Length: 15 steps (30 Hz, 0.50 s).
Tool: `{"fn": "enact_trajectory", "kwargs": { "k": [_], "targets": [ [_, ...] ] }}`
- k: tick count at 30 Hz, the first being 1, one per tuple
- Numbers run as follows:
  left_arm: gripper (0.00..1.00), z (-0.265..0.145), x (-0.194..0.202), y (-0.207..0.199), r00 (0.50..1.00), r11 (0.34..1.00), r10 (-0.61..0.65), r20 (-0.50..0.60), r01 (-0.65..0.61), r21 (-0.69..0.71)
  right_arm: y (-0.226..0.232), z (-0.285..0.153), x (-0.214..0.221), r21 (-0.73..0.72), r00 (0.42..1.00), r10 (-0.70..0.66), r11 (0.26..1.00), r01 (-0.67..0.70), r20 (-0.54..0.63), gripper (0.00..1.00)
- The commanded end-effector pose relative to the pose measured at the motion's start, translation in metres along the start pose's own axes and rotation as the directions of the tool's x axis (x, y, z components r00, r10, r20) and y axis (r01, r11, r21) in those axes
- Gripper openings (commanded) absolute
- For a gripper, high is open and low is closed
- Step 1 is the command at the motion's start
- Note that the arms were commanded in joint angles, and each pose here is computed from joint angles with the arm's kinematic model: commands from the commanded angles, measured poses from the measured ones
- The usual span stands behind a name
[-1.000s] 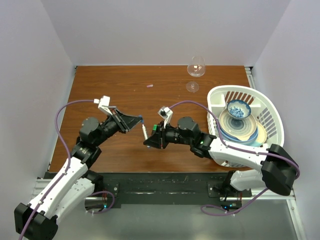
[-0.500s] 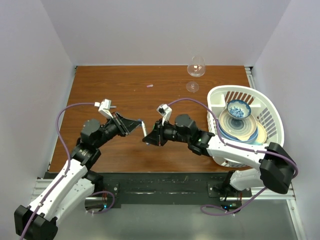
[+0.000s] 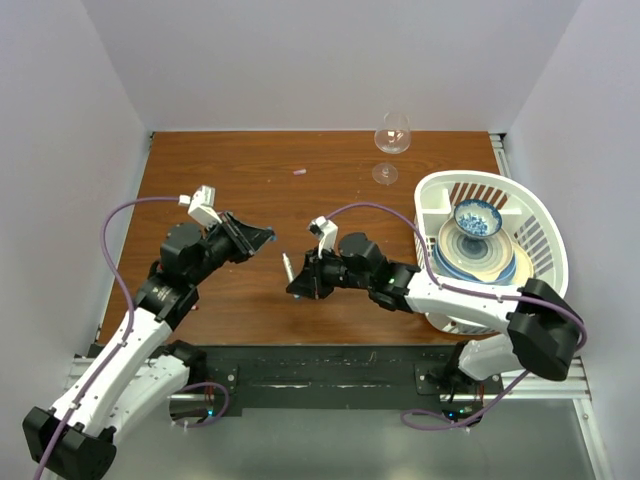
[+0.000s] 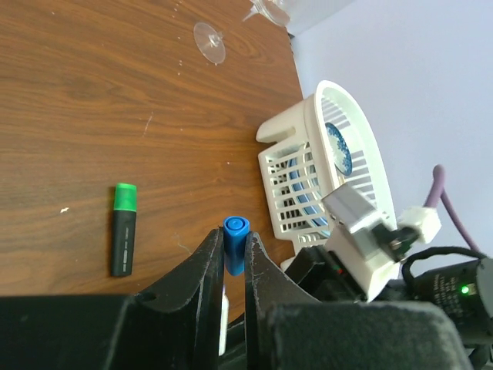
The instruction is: Insert the pens into the pen caps
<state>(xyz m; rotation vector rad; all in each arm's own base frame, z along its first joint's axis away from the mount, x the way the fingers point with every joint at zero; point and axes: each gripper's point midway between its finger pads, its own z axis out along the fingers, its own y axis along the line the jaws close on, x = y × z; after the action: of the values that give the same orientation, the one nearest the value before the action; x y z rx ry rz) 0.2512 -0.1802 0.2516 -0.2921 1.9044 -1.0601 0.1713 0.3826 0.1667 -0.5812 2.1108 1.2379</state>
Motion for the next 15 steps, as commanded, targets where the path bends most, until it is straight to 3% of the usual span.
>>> {"fn": "enact_trajectory", "kwargs": {
  "k": [1,15],
  "targets": [
    [0.0,-0.006,-0.016,-0.006,0.998,0.999,0.036,0.046,-0.035,-0.031,0.014,0.005,-0.016,-0.014,0.999,-0.012,1.0,0.013,0.037,0.0],
    [0.0,-0.006,-0.003,0.005,0.999,0.998,0.044,0.011,-0.043,-0.039,0.025,0.015,-0.023,-0.038,0.999,-0.017,0.999,0.019,0.036,0.0]
  ]
}}
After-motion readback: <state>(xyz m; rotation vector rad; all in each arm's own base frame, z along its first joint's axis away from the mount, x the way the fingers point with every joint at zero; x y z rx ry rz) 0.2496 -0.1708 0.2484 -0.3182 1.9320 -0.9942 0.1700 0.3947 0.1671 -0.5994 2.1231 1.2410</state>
